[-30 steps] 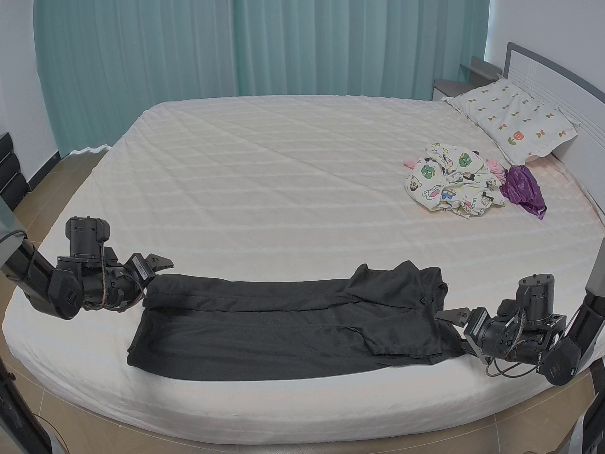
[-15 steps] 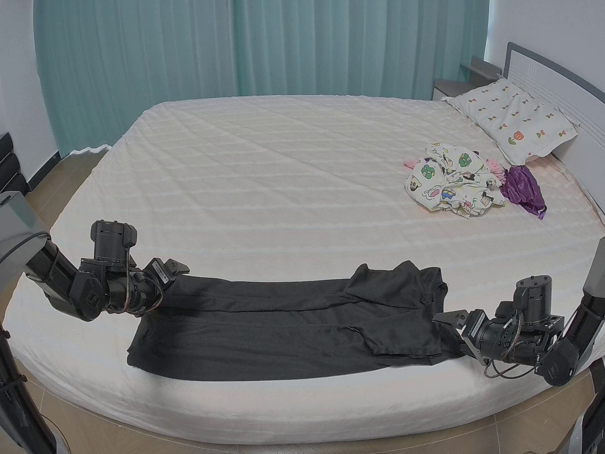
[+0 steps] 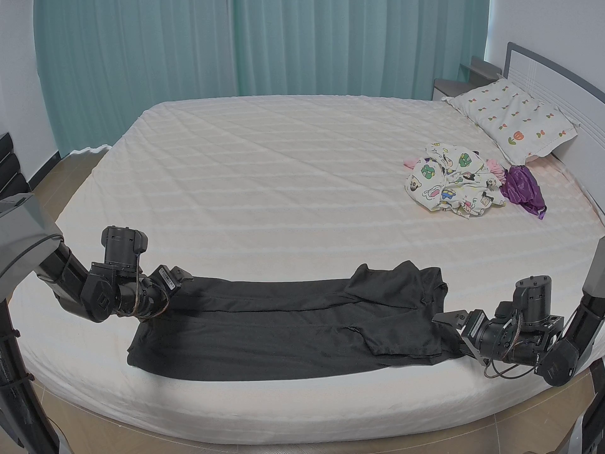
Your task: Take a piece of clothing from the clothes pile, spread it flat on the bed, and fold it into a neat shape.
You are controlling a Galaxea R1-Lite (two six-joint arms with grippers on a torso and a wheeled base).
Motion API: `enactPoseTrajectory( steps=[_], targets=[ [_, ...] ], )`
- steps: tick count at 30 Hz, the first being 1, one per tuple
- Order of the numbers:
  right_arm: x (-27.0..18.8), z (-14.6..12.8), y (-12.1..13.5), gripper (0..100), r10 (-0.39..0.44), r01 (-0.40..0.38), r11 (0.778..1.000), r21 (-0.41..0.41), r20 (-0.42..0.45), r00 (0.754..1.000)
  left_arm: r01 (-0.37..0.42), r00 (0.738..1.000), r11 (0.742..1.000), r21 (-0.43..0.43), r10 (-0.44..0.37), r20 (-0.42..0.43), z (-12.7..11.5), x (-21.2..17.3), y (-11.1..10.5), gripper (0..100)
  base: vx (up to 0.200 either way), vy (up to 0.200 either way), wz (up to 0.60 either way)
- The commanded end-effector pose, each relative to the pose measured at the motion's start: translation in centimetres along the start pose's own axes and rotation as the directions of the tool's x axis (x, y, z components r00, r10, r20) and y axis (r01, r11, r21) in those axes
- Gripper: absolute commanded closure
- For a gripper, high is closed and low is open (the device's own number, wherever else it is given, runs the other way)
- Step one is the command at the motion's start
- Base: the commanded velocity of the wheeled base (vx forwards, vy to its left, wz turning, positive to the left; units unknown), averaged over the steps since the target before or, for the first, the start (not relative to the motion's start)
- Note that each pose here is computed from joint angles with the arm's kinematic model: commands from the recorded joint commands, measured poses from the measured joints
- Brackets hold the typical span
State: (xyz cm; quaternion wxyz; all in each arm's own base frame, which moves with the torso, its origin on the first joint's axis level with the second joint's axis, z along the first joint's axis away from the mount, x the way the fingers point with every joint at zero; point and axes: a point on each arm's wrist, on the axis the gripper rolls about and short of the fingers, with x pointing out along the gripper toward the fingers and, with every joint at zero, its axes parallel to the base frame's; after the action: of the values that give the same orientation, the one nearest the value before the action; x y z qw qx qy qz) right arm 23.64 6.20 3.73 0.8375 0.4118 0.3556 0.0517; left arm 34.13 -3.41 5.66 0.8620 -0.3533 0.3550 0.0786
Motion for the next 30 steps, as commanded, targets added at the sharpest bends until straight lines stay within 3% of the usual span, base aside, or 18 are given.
enactPoseTrajectory(
  steps=[1, 5, 6, 13, 18, 30],
  targets=[
    [0.0, 0.0, 0.0, 0, 0.0, 0.0, 1.0, 0.0, -0.001, 1.0, -0.013, 1.0, 1.0, -0.001, 0.013, -0.009, -0.1, 0.9, 0.2, 0, 0.0, 0.0, 0.0],
    [0.0, 0.0, 0.0, 0, 0.0, 0.0, 1.0, 0.0, 0.001, 1.0, -0.017, 1.0, 0.999, -0.027, 0.017, 0.006, 0.2, 1.6, -0.1, 0, 0.0, 0.0, 0.0],
    [0.0, 0.0, 0.0, 0, 0.0, 0.0, 1.0, 0.0, 0.001, 1.0, -0.025, 1.0, 0.999, -0.034, 0.025, 0.013, 0.2, 1.8, 0.0, 100, 0.0, 0.0, 0.0],
    [-0.1, 0.2, 0.4, 0, 0.019, -0.019, 1.0, -0.004, 0.01, 1.0, -0.056, 0.997, 0.998, -0.041, 0.058, 0.046, 0.4, 1.9, 0.2, 100, 0.0, 0.0, 0.0],
    [-0.2, 0.5, 2.4, 0, 0.089, -0.087, 0.995, -0.04, 0.053, 0.995, -0.067, 0.995, 0.996, -0.058, 0.071, 0.075, 0.5, 1.3, 0.2, 100, 0.0, 0.0, 0.0],
    [2.9, 0.5, 9.3, 0, 0.13, -0.132, 0.991, 0.026, 0.081, 0.988, 0.056, 0.985, 0.99, -0.127, -0.034, 0.171, 0.9, 0.8, -1.3, 100, 0.0, 0.0, 0.0]
  ],
)
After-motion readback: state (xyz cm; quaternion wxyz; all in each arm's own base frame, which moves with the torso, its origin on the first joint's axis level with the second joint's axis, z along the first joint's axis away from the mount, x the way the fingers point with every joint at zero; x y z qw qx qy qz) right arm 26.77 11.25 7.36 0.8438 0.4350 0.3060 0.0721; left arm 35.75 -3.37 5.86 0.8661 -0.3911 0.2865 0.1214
